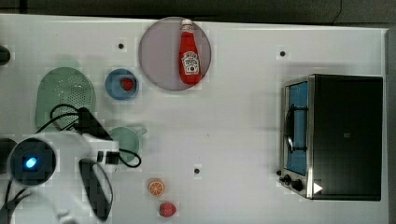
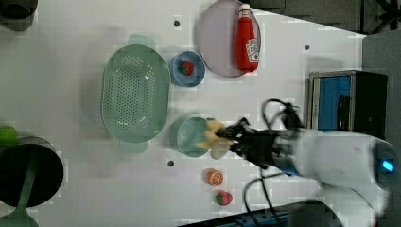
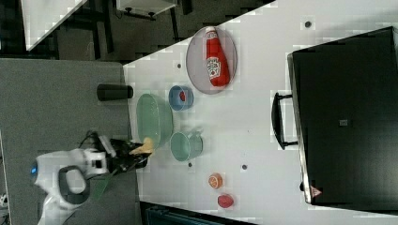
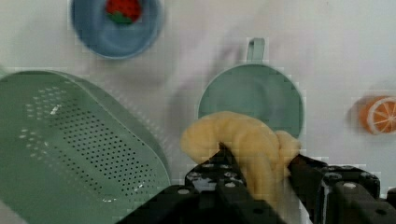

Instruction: Pick Banana and place it in mug.

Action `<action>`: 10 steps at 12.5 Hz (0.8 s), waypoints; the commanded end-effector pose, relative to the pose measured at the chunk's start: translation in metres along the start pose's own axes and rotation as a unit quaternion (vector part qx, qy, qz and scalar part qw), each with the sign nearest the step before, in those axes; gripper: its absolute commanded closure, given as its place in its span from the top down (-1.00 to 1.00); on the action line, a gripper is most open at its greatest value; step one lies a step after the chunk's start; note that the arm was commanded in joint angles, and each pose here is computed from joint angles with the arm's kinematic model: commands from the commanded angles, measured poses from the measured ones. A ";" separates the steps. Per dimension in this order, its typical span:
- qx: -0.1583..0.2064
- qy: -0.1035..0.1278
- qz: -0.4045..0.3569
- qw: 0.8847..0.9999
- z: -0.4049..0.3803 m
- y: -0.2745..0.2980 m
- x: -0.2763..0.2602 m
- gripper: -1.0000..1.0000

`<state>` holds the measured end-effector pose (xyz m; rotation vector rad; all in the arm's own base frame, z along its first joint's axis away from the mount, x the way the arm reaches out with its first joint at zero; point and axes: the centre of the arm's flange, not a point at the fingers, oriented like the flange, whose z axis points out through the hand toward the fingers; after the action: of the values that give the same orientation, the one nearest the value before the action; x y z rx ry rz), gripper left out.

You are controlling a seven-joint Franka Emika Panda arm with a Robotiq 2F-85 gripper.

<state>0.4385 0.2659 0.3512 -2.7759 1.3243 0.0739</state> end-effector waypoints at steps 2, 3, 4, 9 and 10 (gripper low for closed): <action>-0.015 -0.014 0.056 0.998 0.070 0.005 0.028 -0.24; -0.016 -0.013 0.054 0.998 0.081 0.005 0.031 -0.04; -0.009 -0.013 0.052 0.999 0.087 0.003 0.032 0.18; 0.006 0.002 0.058 0.998 0.061 0.002 0.039 1.00; 0.014 0.009 0.060 0.998 0.044 0.001 0.042 1.00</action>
<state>0.4617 0.2251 0.2699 -2.7593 1.4450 0.1270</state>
